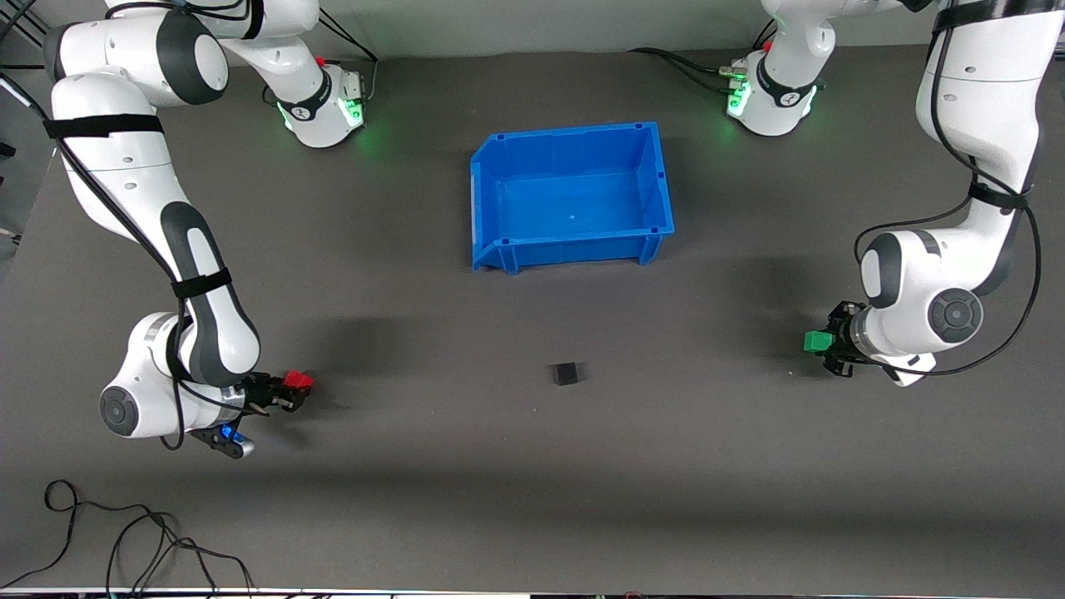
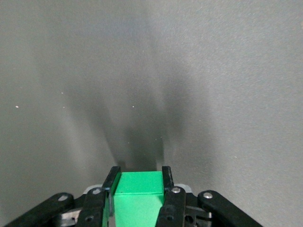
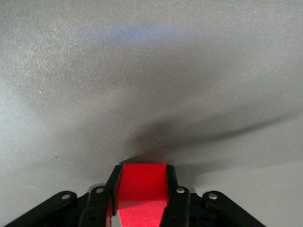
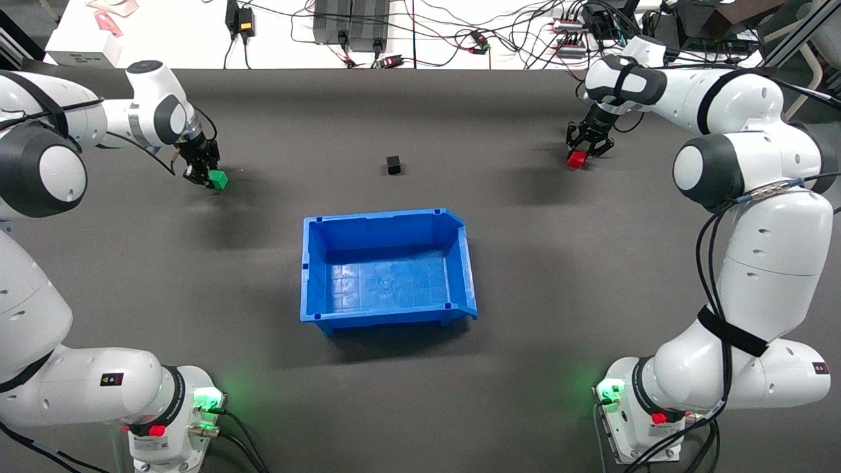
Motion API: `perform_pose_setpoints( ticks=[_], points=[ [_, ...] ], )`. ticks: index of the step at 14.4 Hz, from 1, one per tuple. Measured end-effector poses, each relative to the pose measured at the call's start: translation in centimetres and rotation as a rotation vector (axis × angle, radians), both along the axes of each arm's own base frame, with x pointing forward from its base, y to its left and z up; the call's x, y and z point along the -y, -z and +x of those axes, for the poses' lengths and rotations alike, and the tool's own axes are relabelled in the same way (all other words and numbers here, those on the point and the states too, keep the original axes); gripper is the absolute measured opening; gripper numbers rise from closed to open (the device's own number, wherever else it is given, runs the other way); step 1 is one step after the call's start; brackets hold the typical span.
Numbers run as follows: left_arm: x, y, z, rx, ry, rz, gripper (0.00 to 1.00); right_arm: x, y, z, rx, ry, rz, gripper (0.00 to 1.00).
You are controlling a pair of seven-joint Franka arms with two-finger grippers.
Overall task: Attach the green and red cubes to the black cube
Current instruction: 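Carry the red cube with the right gripper while the left gripper carries green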
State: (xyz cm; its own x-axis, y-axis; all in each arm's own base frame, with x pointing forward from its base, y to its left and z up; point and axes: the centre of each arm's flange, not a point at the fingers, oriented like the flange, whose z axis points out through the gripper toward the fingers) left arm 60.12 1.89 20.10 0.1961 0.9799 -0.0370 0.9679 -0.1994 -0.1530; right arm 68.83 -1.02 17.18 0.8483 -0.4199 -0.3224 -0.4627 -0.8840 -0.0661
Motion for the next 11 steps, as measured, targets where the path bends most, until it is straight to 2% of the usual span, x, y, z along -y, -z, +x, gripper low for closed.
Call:
perform_pose_setpoints(
  ticks=[3,7,11],
  points=[
    [0.1,-2.4,1.9,0.04,-0.029,-0.011,0.4,-2.0,-0.9,0.7,-0.013,0.156,0.012,0.4],
    [1.6,-5.8,4.6,0.109,-0.136,-0.04,0.4,-10.4,-2.9,2.0,0.004,0.366,0.04,0.4],
    [7.3,-6.8,5.7,0.13,-0.232,-0.042,0.4,-16.2,-3.7,2.4,0.006,0.619,0.082,0.4]
  ],
)
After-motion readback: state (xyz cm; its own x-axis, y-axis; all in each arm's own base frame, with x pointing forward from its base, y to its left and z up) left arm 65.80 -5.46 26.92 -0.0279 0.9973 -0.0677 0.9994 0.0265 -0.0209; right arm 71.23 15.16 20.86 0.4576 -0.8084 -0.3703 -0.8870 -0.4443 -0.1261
